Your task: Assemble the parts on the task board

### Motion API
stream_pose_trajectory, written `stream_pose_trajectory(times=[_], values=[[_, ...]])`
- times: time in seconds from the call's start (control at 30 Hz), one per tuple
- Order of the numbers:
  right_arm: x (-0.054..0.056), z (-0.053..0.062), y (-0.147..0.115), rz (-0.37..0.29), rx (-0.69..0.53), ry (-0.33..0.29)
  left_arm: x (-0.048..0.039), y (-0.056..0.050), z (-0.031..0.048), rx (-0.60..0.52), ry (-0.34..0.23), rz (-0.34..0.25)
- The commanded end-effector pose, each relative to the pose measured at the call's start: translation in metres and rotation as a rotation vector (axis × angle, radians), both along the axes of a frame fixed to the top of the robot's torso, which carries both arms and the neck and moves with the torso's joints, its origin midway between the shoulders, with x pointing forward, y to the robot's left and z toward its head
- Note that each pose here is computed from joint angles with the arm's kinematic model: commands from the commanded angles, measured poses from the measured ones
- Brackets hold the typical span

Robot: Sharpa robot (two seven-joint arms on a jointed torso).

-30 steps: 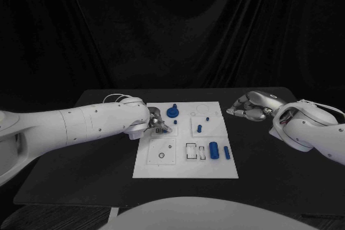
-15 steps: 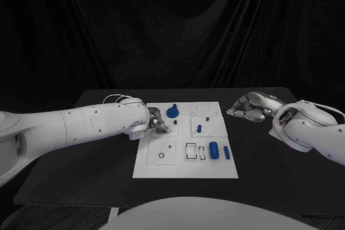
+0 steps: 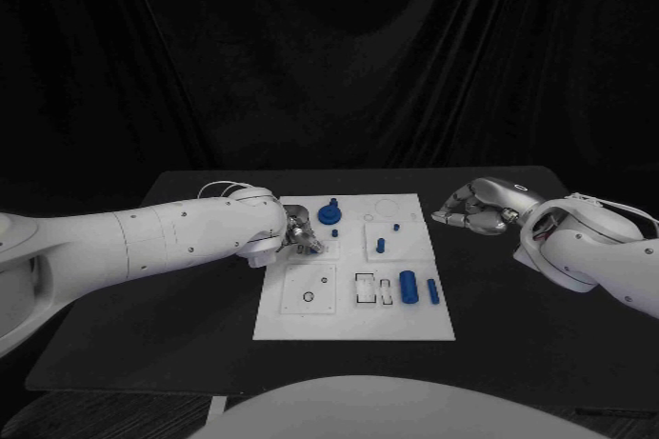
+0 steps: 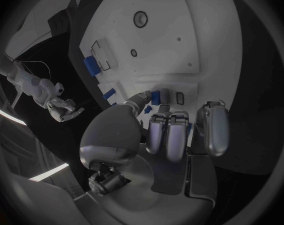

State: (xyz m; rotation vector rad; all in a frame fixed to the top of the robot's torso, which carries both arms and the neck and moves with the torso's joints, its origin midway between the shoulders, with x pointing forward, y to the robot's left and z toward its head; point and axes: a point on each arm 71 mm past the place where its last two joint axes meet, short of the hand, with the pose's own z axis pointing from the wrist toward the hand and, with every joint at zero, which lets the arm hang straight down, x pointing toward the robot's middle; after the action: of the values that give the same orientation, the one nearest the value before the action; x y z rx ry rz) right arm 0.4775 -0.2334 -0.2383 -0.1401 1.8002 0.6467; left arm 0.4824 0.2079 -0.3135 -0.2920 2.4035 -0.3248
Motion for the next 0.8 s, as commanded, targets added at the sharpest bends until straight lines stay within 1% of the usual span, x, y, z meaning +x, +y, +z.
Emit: stream_pose_trajectory(times=[0.03, 0.43, 0.6, 0.73, 0.8], values=[[0.0, -0.002, -0.002, -0.01, -0.01, 0.012, -0.0026, 0.0, -0.0035, -0.012, -0.005, -0.007], [0.0, -0.003, -0.002, -0.013, -0.015, 0.019, -0.0059, -0.001, -0.0007, -0.032, -0.027, -0.004], [0.0, -0.003, -0.003, -0.014, -0.017, 0.022, -0.0093, 0.0, 0.0011, -0.025, -0.019, 0.0], [0.0, -0.004, -0.003, -0.015, -0.019, 0.024, -0.0094, 0.001, 0.0065, -0.015, -0.011, -0.004], [0.0, -0.004, -0.003, -0.016, -0.019, 0.025, -0.0082, 0.001, 0.0106, -0.009, -0.005, -0.013]])
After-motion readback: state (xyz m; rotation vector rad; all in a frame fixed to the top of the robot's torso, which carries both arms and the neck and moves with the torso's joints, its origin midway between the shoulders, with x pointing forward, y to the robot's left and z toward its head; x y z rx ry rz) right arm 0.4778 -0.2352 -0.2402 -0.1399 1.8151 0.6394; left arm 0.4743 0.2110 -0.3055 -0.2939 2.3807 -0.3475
